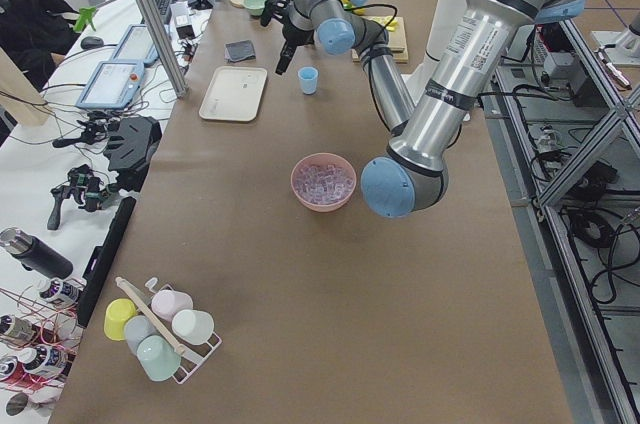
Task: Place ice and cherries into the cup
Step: 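Lower the right gripper and grasp the dark cherry by its stem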
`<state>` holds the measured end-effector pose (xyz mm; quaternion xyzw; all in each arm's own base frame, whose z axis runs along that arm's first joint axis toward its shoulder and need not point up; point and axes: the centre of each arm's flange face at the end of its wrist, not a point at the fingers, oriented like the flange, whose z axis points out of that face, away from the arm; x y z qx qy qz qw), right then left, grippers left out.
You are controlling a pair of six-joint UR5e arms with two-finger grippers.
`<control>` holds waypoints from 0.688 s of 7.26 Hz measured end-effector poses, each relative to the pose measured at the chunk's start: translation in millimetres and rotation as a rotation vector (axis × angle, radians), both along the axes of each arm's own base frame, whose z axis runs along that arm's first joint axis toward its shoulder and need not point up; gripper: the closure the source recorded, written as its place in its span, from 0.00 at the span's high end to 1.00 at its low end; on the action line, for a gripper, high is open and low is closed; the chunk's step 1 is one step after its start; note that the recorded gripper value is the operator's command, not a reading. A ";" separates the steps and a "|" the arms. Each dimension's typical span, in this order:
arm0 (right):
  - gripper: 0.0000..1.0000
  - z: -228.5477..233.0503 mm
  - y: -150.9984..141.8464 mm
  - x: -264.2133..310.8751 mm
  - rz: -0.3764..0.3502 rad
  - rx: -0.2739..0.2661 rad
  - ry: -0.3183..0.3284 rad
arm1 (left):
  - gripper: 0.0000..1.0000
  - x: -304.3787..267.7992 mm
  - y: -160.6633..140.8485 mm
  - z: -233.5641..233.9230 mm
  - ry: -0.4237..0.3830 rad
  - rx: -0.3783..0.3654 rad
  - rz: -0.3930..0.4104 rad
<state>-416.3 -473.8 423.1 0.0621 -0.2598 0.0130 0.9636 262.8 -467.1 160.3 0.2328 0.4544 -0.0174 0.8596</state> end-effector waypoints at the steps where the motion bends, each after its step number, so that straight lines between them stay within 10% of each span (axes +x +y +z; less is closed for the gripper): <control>1: 0.39 0.4 0.9 -2.5 -0.004 -0.004 0.000 | 0.98 -1.1 0.9 -0.7 0.002 0.001 0.001; 5: 0.39 -4.8 -4.1 -3.2 -0.001 0.001 -0.005 | 0.98 -4.0 5.2 -3.1 0.011 -0.005 0.016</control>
